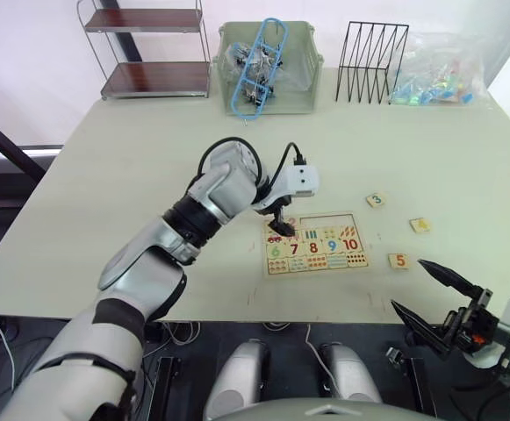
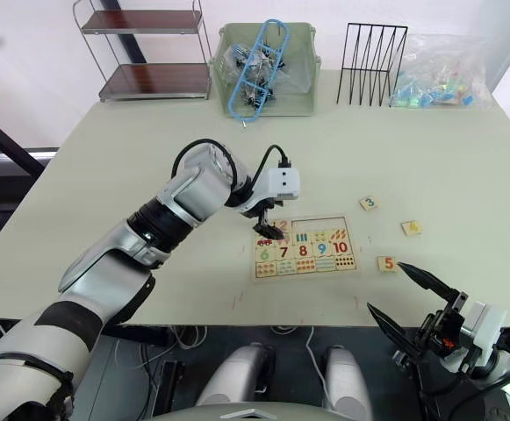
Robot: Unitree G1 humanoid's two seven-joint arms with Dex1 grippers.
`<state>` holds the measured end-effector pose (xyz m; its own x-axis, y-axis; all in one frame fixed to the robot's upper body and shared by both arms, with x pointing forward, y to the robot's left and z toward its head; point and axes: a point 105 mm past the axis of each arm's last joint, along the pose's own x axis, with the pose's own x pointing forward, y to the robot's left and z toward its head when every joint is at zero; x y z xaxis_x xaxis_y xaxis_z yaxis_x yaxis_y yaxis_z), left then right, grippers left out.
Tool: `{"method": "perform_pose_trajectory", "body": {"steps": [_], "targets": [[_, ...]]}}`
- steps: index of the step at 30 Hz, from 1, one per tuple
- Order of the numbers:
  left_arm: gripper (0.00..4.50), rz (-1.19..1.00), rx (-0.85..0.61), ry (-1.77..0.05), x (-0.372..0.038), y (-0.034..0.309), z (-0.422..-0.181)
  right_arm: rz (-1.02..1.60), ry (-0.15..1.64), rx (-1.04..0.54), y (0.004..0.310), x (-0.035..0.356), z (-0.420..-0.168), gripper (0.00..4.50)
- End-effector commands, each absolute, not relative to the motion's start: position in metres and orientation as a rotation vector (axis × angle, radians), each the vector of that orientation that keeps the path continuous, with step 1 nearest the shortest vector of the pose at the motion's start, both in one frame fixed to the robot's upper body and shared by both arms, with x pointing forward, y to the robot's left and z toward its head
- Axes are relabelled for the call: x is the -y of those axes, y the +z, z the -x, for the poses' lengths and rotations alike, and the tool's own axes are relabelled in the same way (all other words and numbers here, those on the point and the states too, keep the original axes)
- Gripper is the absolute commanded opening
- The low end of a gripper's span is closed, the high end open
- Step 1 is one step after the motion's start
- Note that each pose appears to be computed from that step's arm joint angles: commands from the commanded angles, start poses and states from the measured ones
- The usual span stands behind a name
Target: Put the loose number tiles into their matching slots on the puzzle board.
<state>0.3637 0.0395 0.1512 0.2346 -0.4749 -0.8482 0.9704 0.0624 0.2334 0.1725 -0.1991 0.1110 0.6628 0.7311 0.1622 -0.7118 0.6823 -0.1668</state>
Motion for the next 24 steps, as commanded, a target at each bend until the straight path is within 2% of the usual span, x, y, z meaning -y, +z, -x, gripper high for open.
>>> {"method": "perform_pose_trajectory", "body": {"steps": [1, 11, 14, 15, 18, 19, 21, 22, 24], "targets": [[4.48, -0.892, -0.62, -1.2, -0.039, 0.17, -0.374, 0.107, 0.818, 0.244, 0.117, 0.2, -0.172, 4.5], [4.48, -0.82, -0.497, -1.16, -0.044, 0.171, -0.399, 0.107, 0.819, 0.242, 0.115, 0.203, -0.171, 4.5], [3.77, -0.787, -0.441, -1.187, -0.043, 0.171, -0.402, 0.109, 0.82, 0.242, 0.115, 0.203, -0.171, 4.5], [3.08, -0.776, -0.424, -1.195, -0.044, 0.17, -0.402, 0.109, 0.82, 0.241, 0.115, 0.203, -0.171, 4.5], [1.77, -0.754, -0.391, -1.231, -0.044, 0.168, -0.402, 0.111, 0.82, 0.24, 0.115, 0.204, -0.171, 4.5], [1.13, -0.747, -0.382, -1.239, -0.044, 0.167, -0.402, 0.111, 0.821, 0.24, 0.115, 0.204, -0.171, 4.5], [0.3, -0.758, -0.372, -1.25, -0.047, 0.162, -0.402, 0.112, 0.822, 0.239, 0.115, 0.205, -0.171, 4.5], [0.06, -0.77, -0.365, -1.252, -0.049, 0.159, -0.402, 0.113, 0.823, 0.239, 0.115, 0.205, -0.171, 4.5], [0.06, -0.802, -0.351, -1.263, -0.052, 0.154, -0.403, 0.114, 0.823, 0.239, 0.115, 0.205, -0.171, 4.5]]}}
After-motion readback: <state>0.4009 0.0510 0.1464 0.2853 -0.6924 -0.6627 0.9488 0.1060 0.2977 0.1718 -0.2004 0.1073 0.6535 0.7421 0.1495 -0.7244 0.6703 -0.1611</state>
